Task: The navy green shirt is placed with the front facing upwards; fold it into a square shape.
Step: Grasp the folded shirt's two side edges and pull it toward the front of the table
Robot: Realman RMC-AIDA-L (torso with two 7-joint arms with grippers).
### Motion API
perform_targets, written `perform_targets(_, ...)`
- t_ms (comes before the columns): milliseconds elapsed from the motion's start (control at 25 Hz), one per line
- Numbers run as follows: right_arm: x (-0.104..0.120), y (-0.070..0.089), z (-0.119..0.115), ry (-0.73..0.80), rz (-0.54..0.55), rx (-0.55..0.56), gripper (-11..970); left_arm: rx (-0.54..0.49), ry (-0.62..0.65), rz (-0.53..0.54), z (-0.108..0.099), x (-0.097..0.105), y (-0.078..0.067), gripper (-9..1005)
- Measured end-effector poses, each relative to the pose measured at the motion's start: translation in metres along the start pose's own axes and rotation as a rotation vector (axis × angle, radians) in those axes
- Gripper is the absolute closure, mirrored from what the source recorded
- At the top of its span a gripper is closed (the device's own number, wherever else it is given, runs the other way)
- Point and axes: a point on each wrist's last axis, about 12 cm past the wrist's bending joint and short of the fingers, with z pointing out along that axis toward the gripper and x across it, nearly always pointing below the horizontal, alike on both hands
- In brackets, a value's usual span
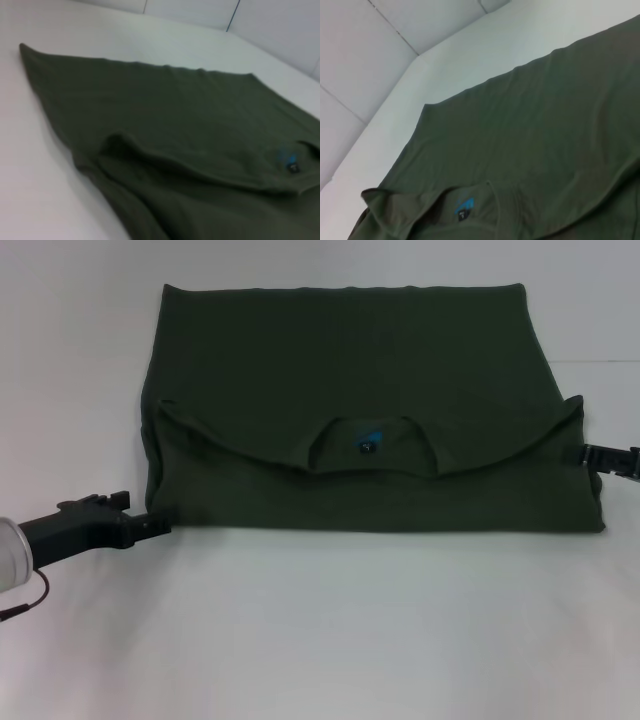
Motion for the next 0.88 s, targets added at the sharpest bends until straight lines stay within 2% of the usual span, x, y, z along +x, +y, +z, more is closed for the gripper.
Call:
perform_targets(400,0.002,0.001,0.005,-0.008,0.009,0.005,221,0.024,0.058,0.087,0.014,0.0,-0.011,108)
perform_targets(880,0.002,-0.002,0.004,-0.016,0.013,0.023,224,0.042,0.067,0.107,0.021,-0.003,-0.015,106)
